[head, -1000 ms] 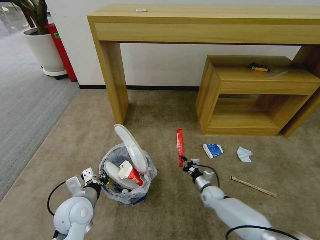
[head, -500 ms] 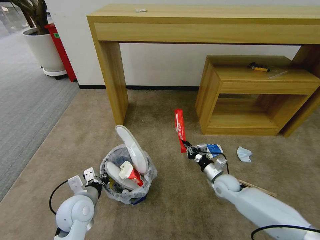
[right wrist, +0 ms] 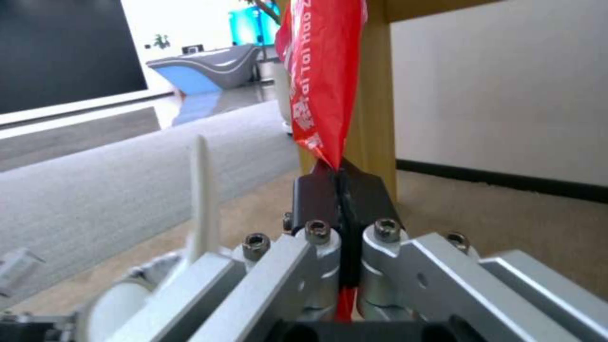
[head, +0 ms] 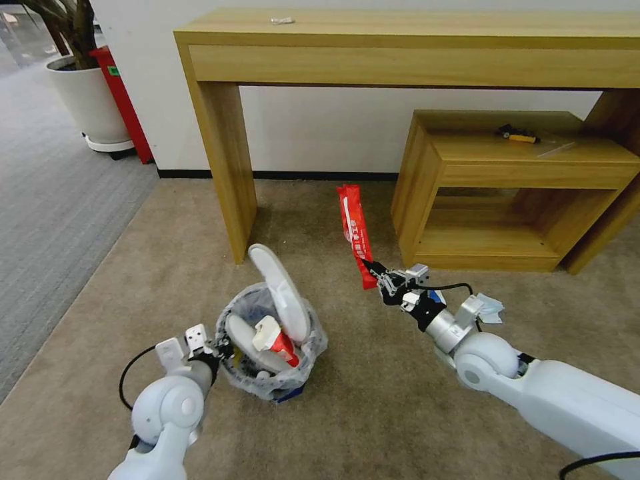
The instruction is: Pick up the trash bin and place the garbage on the floor into it.
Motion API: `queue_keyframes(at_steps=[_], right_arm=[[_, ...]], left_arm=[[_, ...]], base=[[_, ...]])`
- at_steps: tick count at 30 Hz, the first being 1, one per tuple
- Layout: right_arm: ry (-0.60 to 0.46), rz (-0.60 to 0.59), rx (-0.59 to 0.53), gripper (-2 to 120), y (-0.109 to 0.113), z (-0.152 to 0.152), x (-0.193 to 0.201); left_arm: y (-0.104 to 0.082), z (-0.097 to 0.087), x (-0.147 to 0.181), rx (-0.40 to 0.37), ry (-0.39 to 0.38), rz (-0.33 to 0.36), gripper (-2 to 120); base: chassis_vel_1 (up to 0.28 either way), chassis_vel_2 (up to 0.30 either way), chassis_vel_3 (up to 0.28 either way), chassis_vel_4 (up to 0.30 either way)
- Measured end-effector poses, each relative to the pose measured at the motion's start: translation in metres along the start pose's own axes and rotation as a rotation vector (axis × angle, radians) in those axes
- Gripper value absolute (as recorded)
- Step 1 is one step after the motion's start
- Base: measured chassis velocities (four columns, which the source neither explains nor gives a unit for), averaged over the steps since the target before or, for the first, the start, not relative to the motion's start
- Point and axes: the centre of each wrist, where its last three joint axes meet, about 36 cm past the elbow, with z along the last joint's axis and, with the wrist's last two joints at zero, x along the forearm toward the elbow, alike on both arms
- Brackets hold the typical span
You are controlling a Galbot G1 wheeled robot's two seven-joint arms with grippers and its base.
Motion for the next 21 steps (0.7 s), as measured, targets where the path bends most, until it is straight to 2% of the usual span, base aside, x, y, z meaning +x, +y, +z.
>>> queue_keyframes(at_steps=[7, 21], right_arm=[[0.013, -0.032, -0.010, 0, 0.014, -0.008, 0.002], [0.057, -0.177, -0.075, 0, 0.054, 0.016, -0.034]], left_arm=[[-0.012, -0.004, -0.007, -0.021, 0.001, 0.029, 0], [-0.023, -0.008, -0.014, -0.028, -0.001, 0.050, 0]], base=[[0.000, 0.000, 0.000, 0.000], [0.000, 0.000, 0.000, 0.000]])
